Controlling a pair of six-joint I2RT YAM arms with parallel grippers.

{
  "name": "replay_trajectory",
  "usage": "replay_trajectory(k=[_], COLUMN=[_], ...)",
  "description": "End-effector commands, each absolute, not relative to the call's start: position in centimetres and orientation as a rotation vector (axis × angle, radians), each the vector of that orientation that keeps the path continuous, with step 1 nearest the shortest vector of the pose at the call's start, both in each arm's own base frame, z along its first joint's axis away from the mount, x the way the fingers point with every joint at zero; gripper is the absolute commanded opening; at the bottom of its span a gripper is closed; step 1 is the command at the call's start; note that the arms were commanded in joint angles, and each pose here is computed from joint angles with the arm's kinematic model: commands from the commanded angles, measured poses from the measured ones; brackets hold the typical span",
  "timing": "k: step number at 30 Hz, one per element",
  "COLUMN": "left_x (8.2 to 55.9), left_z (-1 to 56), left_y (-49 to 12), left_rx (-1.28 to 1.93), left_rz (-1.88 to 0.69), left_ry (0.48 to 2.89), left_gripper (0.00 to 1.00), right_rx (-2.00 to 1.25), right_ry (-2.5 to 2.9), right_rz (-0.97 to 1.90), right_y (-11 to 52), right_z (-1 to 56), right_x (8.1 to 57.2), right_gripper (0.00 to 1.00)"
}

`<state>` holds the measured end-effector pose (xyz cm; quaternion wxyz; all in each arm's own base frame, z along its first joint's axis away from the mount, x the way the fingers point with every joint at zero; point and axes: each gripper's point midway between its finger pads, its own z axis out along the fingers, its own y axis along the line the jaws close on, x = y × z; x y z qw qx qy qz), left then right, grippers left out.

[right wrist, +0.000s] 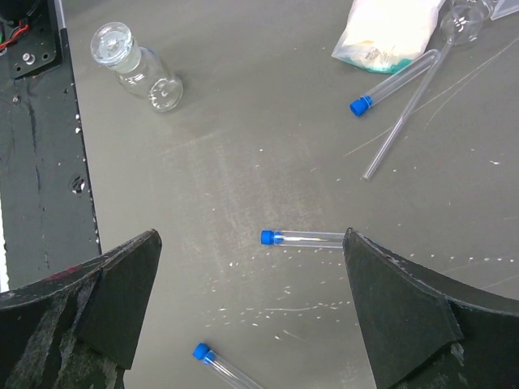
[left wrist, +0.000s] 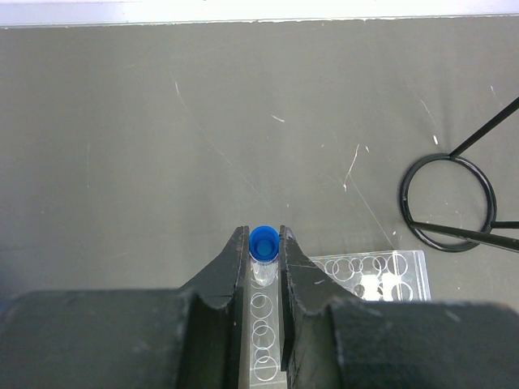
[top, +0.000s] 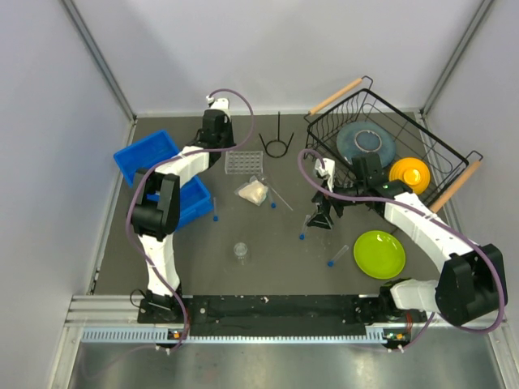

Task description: Organize the chemistry lab equipment

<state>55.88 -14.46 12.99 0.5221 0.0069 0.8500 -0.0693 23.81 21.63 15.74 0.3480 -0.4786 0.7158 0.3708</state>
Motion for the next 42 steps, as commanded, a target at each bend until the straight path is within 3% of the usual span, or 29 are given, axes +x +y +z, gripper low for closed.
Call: replay_trajectory(k=[1,42], left_x=[56.2,56.2], left_z=[13.0,10.6], left_y=[-13.9,-14.0], left_rx=[-0.016,-0.02], left_rz=[-0.155,-0.147], left_ry=[2.026,2.073], left_gripper=[0.06,0.07], right_rx=[-1.252,-1.243], right_ry=[1.794,1.787], right_rz=[0.966,0.973], right_y=[21.8,21.5], right_z=[16.7,16.9], right_x=[24.3,24.3], right_gripper=[0.95,0.95])
